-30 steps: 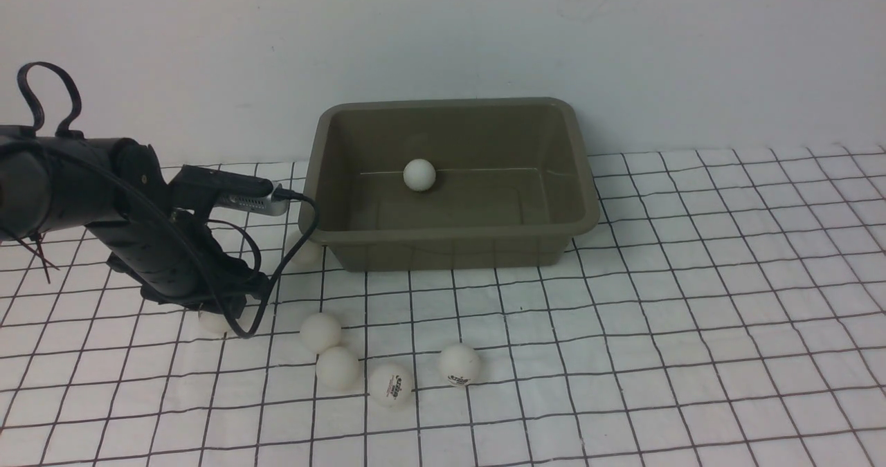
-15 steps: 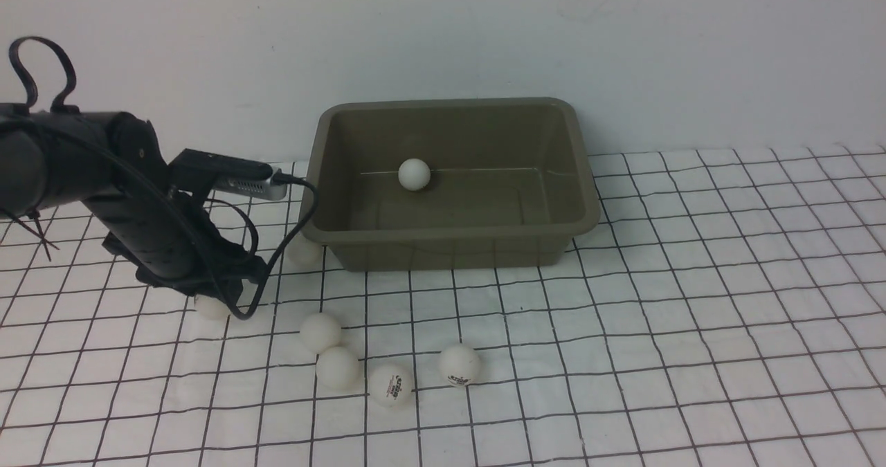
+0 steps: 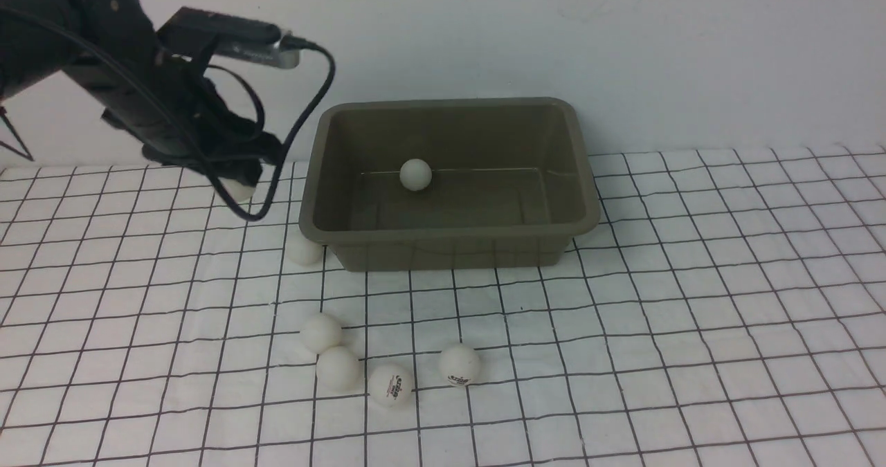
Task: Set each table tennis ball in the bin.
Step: Use the left arm to put the table tennis ball into the box, then use the left arm to clamp the table tennis ball closest to it, then use the left arm to put the table tennis ball into the box, then use the left arm to clamp the table tennis ball closest to it
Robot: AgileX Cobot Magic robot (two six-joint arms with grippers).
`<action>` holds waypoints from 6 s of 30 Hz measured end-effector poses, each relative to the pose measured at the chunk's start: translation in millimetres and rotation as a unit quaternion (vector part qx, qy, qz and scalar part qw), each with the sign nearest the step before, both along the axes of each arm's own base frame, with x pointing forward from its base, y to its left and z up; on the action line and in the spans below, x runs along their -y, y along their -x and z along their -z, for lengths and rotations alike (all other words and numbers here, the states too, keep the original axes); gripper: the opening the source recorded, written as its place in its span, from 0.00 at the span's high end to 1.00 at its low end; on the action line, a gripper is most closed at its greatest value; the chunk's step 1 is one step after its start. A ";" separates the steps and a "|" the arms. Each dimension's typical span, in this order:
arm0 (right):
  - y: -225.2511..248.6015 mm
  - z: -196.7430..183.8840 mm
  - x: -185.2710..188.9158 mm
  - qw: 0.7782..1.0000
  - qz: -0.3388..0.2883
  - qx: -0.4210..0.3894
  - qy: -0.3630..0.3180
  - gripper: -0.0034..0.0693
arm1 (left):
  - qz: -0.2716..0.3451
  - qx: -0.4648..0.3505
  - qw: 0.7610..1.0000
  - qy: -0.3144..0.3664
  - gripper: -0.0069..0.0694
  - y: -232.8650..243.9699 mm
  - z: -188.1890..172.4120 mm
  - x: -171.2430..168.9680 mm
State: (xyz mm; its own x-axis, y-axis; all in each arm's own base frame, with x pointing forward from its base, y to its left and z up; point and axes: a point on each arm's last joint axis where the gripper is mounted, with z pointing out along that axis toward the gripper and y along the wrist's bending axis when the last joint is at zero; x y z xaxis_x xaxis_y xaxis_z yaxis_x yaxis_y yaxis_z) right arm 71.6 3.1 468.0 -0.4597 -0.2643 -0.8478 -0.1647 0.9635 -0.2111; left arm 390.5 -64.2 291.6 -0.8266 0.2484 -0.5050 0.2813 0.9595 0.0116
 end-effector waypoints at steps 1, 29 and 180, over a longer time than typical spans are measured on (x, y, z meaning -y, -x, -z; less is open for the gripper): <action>0.0 0.0 0.0 1.000 0.000 0.000 0.000 0.96 | 0.015 0.012 1.000 0.003 0.48 -1.1 -3.6 13.1; 94.9 -6.2 11.2 0.991 0.015 0.133 -0.020 0.96 | 0.102 0.039 0.994 -0.005 0.32 -58.2 69.8 103.1; 53.6 63.5 -18.3 0.990 -0.085 -0.017 -0.110 0.96 | 0.116 -0.045 0.992 -0.005 0.36 1.4 -50.2 58.6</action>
State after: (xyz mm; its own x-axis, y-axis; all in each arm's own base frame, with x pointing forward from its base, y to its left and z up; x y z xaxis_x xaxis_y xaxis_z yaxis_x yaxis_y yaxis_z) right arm 18.0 21.5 404.4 -0.4540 -0.1501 -0.8782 -0.3318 0.9433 0.0103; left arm 389.1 -122.8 341.8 -0.7873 0.4430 -0.4287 0.4958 0.8683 -0.0132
